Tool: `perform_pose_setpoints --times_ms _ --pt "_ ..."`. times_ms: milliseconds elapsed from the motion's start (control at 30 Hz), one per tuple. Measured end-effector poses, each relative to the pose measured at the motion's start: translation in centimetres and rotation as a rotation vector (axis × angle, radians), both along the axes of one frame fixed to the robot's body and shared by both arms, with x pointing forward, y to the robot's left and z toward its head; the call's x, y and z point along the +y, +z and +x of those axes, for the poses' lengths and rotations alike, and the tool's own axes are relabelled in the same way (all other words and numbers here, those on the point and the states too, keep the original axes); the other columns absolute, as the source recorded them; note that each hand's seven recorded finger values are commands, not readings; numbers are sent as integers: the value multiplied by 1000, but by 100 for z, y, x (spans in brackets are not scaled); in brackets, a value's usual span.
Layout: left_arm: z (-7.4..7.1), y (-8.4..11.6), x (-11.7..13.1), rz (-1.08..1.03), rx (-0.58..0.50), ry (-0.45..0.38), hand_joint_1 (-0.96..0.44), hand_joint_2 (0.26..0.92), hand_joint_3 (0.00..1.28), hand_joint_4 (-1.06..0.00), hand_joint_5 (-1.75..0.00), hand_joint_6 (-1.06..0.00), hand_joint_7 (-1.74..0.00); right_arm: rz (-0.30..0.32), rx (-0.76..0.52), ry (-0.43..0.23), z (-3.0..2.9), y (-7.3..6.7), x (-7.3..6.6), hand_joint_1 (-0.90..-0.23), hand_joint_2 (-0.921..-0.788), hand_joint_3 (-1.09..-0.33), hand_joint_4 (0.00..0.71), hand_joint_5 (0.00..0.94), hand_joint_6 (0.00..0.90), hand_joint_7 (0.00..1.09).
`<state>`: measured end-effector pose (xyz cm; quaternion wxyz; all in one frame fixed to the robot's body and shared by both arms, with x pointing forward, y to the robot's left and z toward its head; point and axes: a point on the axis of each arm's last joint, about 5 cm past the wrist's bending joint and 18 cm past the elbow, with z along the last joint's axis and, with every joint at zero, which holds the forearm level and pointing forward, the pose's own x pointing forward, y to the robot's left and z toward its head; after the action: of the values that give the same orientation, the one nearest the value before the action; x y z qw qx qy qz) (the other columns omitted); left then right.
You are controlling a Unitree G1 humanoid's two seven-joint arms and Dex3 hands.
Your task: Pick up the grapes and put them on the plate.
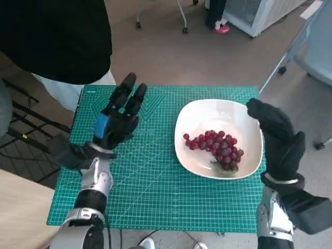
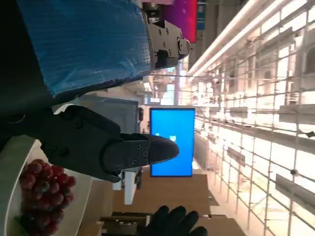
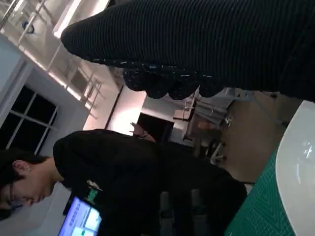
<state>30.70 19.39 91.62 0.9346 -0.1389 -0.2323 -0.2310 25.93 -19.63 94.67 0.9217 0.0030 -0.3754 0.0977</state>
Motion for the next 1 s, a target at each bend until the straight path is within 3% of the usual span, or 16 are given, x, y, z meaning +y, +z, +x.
perform_pose_setpoints --times_ms 1000 --pt "-104 -44 89 -5 -13 -12 -633 921 425 -43 -10 -152 -11 -13 -11 31 32 61 19 -627 -921 -737 334 4 90 230"
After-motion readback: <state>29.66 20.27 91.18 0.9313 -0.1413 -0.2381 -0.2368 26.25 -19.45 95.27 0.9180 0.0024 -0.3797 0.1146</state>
